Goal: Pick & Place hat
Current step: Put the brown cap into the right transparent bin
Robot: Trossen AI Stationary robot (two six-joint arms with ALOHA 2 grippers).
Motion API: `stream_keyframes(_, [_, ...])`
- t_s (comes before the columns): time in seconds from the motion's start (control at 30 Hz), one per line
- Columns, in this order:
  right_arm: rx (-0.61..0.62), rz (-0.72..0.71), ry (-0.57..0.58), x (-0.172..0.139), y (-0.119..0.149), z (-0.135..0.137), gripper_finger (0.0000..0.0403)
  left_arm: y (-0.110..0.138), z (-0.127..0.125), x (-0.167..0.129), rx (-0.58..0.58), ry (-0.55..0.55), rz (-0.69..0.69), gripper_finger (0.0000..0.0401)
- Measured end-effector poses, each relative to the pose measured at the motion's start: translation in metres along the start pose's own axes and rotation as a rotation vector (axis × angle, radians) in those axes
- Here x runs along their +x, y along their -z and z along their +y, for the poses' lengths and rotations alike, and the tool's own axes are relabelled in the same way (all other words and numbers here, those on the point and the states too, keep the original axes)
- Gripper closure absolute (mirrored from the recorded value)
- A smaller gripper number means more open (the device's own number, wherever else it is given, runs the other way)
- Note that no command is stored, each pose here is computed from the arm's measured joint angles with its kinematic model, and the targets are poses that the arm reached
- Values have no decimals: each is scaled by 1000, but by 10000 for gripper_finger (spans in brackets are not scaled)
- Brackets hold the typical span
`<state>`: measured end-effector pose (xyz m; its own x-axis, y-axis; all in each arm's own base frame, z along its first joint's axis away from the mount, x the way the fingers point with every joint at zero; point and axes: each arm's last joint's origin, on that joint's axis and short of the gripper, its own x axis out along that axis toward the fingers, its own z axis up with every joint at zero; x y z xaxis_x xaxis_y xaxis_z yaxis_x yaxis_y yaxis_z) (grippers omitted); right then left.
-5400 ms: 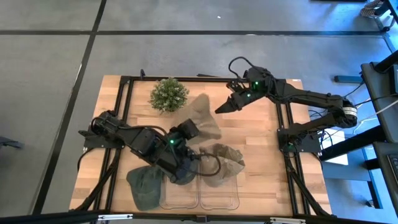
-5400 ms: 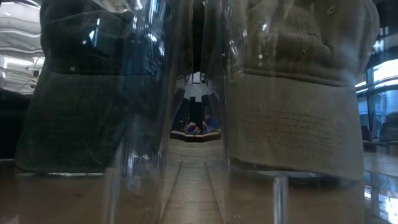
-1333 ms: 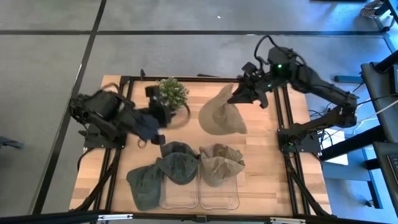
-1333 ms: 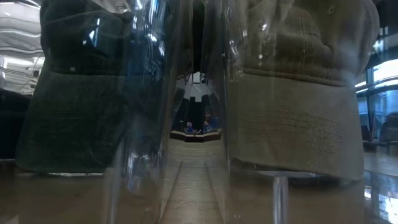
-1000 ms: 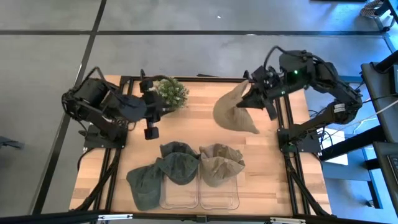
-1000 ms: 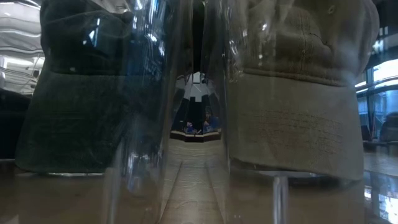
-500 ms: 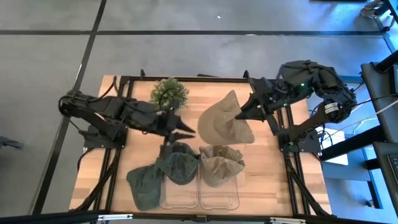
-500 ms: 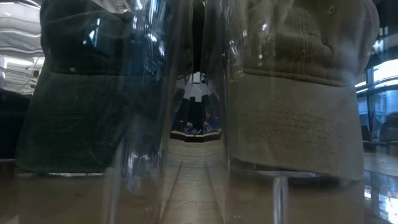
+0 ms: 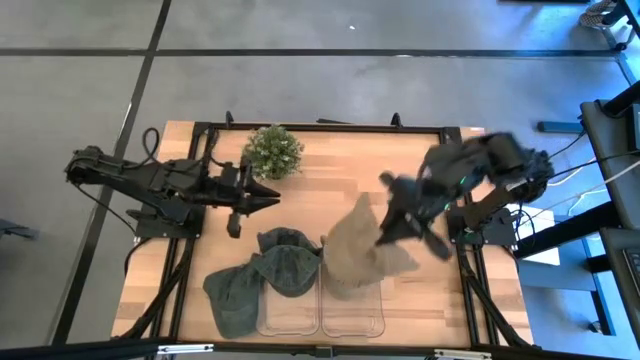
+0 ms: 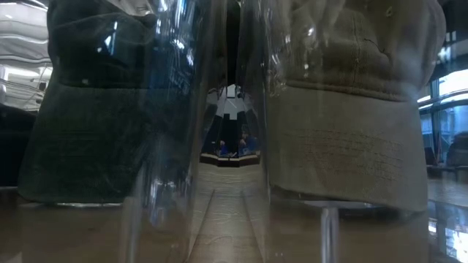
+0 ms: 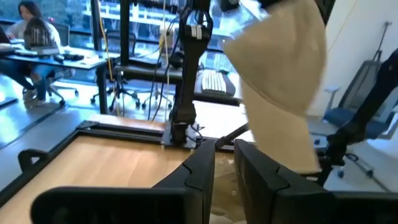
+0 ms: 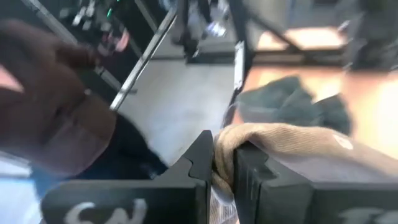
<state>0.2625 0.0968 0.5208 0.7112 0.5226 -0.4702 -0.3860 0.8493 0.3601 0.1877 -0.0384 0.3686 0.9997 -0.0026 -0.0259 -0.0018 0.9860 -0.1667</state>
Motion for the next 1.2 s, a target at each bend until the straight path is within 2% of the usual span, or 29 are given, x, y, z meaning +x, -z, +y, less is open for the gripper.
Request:
stream_keyframes(0.17, [26, 108, -37, 40, 9, 15, 364, 5, 4, -13, -14, 7, -34, 346])
stream_keyframes(0.43, [9, 319, 185, 96, 37, 20, 364, 11, 6, -15, -5, 1, -1, 343])
stream_keyframes(0.6, [-87, 430, 205, 125, 51, 20, 364, 18, 6, -14, 8, -9, 57, 346])
stream_keyframes(0.77, [-187, 509, 131, 137, 61, 28, 364, 20, 7, -15, 13, -13, 80, 345])
stream_keyframes(0.87, [-189, 532, 127, 139, 65, 31, 364, 21, 7, -15, 17, -16, 94, 343])
stream_keyframes(1.0, [-174, 572, 153, 137, 69, 32, 364, 24, 8, -15, 24, -21, 122, 345])
stream_keyframes(1.2, [-266, 598, 208, 145, 73, 27, 364, 26, 9, -15, 32, -36, 147, 346])
